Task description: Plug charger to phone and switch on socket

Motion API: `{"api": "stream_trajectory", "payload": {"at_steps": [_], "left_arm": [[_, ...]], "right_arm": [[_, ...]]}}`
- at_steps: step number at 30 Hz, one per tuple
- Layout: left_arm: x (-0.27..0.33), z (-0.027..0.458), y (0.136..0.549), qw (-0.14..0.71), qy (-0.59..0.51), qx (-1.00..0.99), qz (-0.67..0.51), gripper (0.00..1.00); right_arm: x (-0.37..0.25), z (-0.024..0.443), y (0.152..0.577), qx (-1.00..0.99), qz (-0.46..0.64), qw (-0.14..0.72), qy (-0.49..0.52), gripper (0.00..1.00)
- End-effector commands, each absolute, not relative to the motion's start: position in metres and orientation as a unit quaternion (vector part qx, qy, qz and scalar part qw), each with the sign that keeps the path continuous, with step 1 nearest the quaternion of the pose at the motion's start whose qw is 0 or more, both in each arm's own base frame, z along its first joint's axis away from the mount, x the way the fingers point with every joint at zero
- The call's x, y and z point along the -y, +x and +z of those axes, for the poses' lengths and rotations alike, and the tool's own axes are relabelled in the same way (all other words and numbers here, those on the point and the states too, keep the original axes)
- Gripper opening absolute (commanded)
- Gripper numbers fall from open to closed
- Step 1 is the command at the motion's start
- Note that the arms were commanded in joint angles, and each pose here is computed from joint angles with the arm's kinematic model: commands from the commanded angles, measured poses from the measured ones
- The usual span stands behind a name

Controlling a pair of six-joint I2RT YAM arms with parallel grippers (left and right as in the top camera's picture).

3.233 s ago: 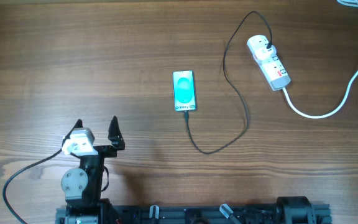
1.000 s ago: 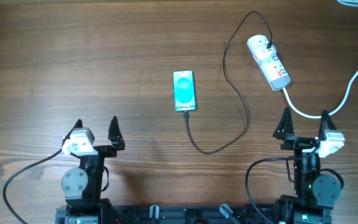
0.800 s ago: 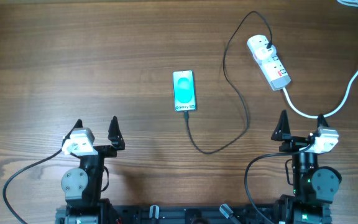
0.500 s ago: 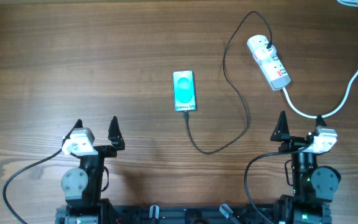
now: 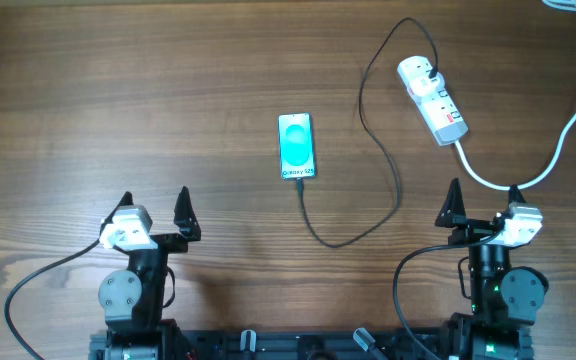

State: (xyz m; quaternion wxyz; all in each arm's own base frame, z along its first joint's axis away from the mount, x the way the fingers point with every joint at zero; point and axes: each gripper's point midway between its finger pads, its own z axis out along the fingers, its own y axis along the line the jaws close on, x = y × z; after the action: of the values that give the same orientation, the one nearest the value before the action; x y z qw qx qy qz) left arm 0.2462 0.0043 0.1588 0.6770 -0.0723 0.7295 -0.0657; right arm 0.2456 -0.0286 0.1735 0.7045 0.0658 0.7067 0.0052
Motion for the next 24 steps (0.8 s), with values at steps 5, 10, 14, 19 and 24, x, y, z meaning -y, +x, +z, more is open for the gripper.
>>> {"api": "stream_trajectory", "payload": {"at_steps": [5,10,14,19,24], "left_arm": [[-0.005,0.156,0.246,0.677,-0.067,-0.731,-0.056,1.0],[-0.005,0.156,0.246,0.677,-0.067,-0.731,-0.056,1.0],[-0.005,0.156,0.246,0.677,-0.067,-0.731,-0.056,1.0],[-0.005,0.156,0.246,0.677,-0.067,-0.731,-0.056,1.0],[-0.005,0.156,0.246,0.677,-0.067,-0.731,-0.056,1.0]], "right_arm": [[0.03,0.177,0.245,-0.703,-0.015,0.71,0.051,1.0],[0.03,0.176,0.245,-0.703,-0.017,0.709,0.048,1.0],[0.03,0.176,0.245,-0.704,-0.029,0.709,0.037,1.0],[0.023,0.176,0.245,-0.704,-0.026,0.709,0.019,1.0],[0.012,0.176,0.246,-0.704,-0.028,0.709,-0.015,1.0]]}}
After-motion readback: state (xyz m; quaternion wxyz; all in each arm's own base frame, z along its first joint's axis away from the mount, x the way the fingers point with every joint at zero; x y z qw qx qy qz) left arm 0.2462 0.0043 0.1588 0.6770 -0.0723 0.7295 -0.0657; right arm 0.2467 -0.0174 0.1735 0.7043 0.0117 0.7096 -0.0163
